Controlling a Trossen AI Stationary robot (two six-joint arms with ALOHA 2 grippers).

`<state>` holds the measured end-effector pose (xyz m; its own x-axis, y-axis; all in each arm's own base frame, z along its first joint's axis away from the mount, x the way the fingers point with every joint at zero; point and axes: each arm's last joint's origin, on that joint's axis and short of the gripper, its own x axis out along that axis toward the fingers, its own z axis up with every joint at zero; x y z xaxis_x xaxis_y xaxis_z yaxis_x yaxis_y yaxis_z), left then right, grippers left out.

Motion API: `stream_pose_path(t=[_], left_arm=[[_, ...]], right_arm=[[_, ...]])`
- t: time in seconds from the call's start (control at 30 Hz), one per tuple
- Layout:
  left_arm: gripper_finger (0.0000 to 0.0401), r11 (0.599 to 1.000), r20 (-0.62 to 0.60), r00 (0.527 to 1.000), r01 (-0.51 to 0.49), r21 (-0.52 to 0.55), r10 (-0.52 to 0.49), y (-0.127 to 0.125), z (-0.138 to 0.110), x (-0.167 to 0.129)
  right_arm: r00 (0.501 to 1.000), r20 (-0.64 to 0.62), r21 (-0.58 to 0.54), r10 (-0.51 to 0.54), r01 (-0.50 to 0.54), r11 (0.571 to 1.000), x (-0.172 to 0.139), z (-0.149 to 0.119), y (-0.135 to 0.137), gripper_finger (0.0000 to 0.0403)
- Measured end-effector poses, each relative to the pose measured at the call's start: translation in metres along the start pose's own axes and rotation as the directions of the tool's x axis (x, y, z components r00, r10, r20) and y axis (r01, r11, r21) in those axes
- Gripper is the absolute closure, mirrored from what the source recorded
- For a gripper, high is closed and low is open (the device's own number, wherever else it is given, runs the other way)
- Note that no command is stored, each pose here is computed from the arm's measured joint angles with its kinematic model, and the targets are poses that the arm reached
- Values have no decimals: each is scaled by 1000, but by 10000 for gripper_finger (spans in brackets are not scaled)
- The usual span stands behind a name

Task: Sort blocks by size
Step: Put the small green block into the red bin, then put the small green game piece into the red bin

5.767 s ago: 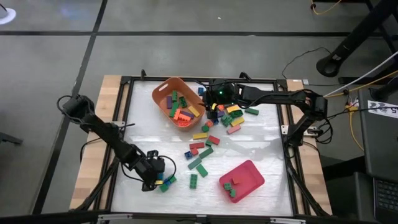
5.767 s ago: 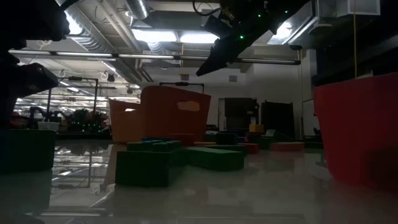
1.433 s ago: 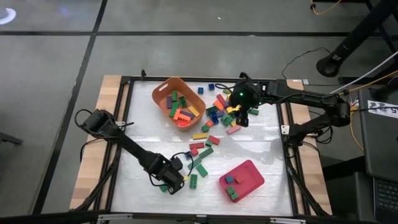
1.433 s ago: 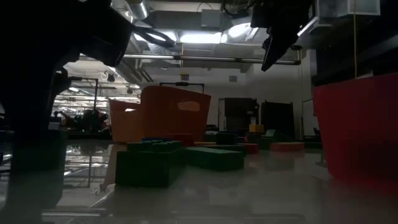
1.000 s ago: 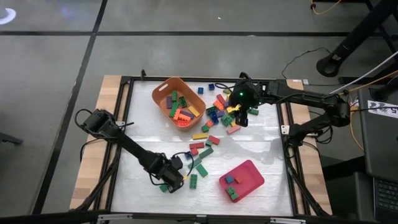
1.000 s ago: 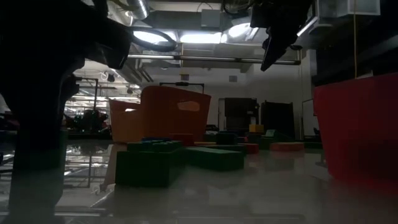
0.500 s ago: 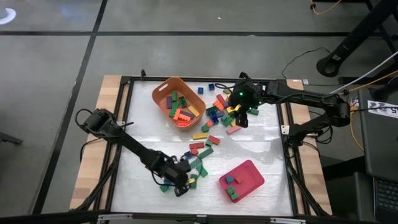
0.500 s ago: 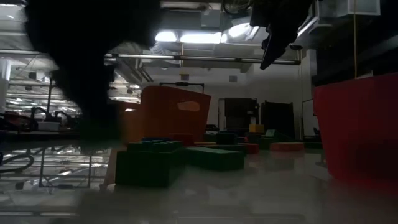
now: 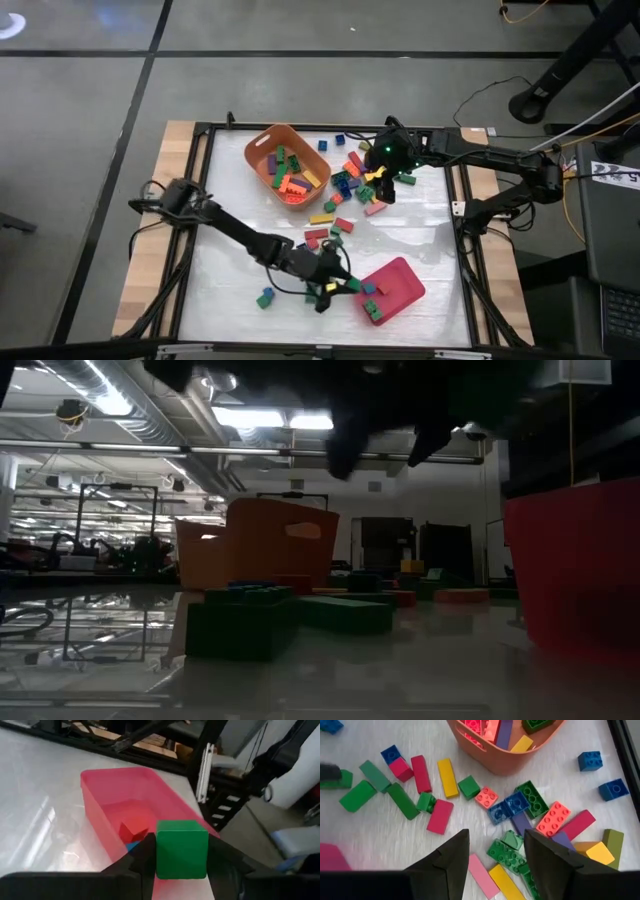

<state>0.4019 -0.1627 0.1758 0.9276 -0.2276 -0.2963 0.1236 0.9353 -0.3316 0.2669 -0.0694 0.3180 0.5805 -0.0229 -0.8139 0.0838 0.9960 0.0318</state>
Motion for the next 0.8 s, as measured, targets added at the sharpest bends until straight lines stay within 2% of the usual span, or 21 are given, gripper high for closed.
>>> stream_pose_path(t=[0.23, 0.47, 0.63, 0.8], left_arm=[[237, 994, 18, 1000, -13, 113, 11, 8, -5, 32], [219, 985, 20, 1000, -15, 170, 12, 9, -6, 38], [214, 984, -28, 999, -40, 173, 46, 11, 9, 28], [213, 980, -160, 979, -94, 176, 123, 15, 33, 0]], right_arm=[[1000, -1, -2, 4, -4, 1000, 0, 0, 0, 214], [998, 6, -2, 62, -62, 998, 0, 0, 2, 214], [993, 5, 9, 122, -122, 993, 3, 1, 8, 214], [990, 2, -15, 144, -144, 990, 15, 7, 26, 214]])
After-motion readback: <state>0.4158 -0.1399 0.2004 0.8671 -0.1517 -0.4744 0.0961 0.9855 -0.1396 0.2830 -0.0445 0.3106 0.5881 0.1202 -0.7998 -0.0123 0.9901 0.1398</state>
